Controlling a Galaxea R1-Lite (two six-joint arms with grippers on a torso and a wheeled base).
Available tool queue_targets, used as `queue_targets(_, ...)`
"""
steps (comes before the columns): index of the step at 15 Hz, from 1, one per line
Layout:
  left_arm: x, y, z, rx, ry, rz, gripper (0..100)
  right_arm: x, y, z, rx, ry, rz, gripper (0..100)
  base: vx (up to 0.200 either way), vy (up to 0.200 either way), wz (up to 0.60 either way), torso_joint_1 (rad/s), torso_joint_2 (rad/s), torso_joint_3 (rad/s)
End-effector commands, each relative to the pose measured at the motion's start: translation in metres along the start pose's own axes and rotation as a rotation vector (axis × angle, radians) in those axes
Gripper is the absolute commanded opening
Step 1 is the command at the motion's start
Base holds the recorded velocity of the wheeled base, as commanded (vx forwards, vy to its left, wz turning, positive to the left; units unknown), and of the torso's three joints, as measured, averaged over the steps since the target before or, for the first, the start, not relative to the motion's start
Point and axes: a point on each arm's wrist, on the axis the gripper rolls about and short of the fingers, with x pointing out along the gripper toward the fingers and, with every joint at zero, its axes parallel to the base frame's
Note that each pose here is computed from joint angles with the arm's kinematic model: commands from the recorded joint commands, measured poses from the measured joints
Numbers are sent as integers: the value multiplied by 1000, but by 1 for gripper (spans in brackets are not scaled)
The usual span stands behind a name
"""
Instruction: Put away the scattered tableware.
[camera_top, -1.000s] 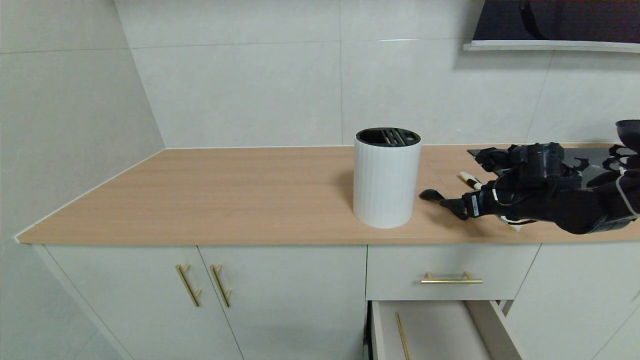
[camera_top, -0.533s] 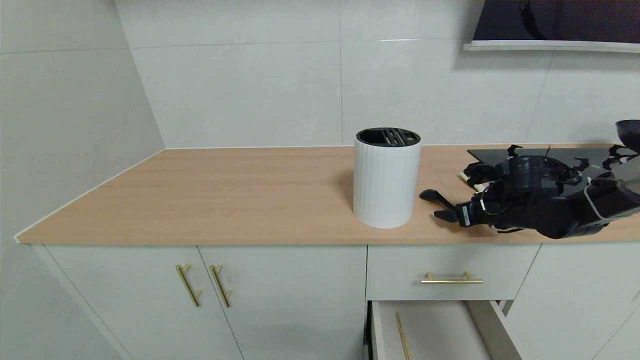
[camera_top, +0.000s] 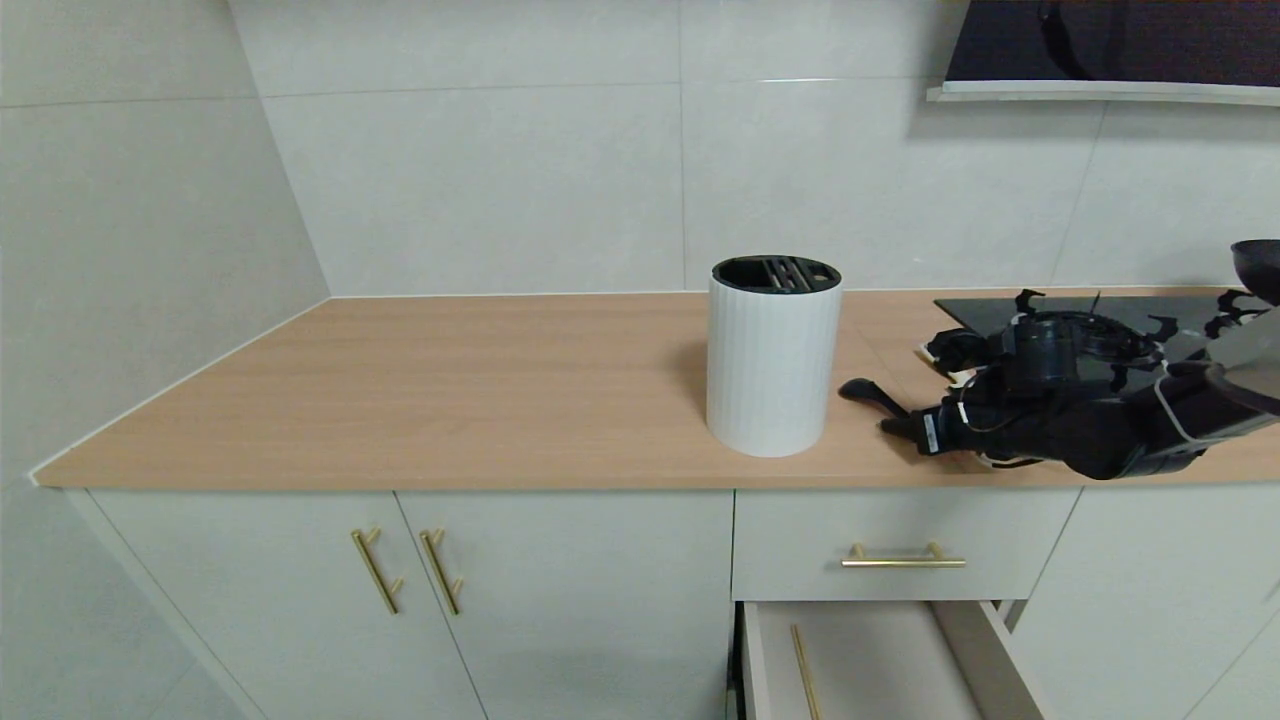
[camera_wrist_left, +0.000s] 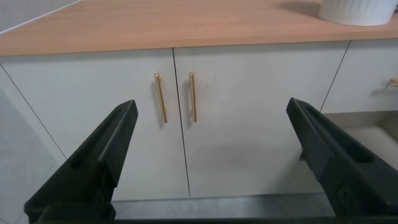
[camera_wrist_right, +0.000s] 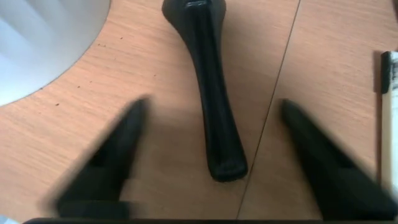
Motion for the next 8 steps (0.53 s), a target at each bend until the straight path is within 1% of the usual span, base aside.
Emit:
queue_targets(1,0,0,0,0,0,1,100,2,1,-2,1,7,4,0,0,0,0,0,0,0)
queue_targets(5,0,0,0,0,0,1,100,1,1,1,4,1,5,0,0,0,0,0,0,0)
queue_targets(7,0,0,0,0,0,1,100,-3,2,6,17,-12,3,0,0,0,0,0,0,0)
queue_targets(8,0,0,0,0,0,-1,100,-9,4,17,47,-28,-18,0,0,0,0,0,0,0)
